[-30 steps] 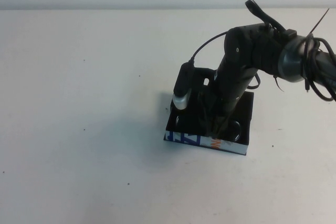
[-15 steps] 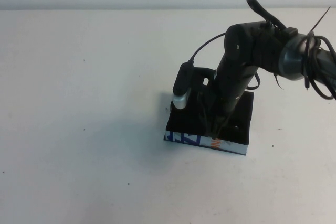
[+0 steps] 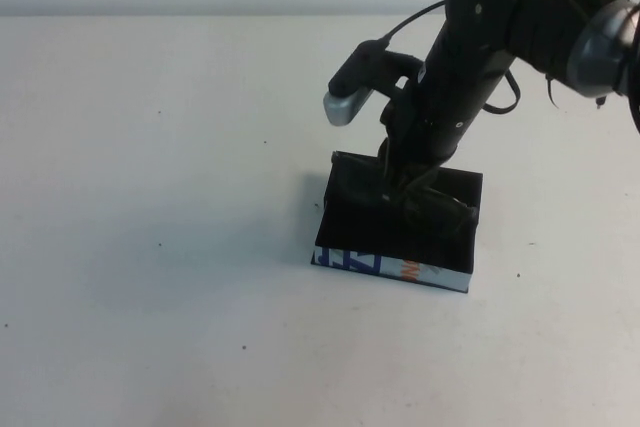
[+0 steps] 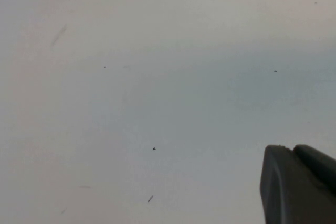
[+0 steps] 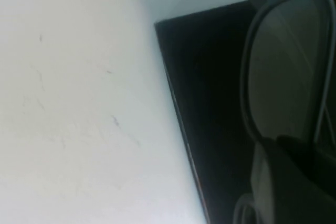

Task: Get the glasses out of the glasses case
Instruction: Pick up the glasses from the glasses case, then place the glasses on the table

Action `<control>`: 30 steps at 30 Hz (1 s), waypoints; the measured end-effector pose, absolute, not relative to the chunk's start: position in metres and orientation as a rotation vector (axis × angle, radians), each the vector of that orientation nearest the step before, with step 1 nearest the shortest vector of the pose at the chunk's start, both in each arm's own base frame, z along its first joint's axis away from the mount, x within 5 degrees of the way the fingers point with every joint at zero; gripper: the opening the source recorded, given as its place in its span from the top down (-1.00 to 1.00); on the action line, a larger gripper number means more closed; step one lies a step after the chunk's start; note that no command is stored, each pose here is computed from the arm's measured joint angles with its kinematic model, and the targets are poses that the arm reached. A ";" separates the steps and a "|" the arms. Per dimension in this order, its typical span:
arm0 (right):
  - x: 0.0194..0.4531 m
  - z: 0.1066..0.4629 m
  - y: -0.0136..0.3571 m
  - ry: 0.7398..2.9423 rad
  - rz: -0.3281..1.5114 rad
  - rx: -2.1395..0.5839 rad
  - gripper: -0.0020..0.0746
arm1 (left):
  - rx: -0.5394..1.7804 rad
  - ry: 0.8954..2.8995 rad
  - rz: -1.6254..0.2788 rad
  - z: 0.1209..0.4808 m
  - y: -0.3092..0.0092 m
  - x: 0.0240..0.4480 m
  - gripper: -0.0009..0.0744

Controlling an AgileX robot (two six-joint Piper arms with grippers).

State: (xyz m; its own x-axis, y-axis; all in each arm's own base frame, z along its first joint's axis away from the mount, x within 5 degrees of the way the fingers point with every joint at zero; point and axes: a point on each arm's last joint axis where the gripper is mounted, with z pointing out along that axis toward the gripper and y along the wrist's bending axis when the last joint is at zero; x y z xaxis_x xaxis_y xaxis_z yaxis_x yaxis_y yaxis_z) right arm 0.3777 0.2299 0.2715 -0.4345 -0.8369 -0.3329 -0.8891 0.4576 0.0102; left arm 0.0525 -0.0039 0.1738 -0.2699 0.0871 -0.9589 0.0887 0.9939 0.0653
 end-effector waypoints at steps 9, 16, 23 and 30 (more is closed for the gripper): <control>0.403 0.284 0.174 2.688 0.550 -0.822 0.89 | 0.128 1.846 -0.002 0.174 -0.004 0.053 0.99; 0.380 0.307 0.128 2.706 0.655 -0.616 0.89 | 0.128 1.846 -0.002 0.174 -0.004 0.053 0.99; 0.326 0.296 0.079 2.806 0.695 -0.357 0.89 | 0.128 1.846 -0.002 0.174 -0.004 0.053 0.99; 0.289 0.269 0.030 2.774 0.643 0.009 0.89 | 0.128 1.846 -0.002 0.174 -0.004 0.053 0.99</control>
State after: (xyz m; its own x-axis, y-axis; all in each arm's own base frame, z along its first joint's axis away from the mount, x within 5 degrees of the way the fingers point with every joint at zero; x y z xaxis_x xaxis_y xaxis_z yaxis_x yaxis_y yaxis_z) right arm 0.2889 0.0297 0.2688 -0.9570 0.0715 -0.2812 -0.0596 0.9001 0.4316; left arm 0.0525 -0.0039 0.1738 -0.2699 0.0871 -0.9589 0.0887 0.9939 0.0653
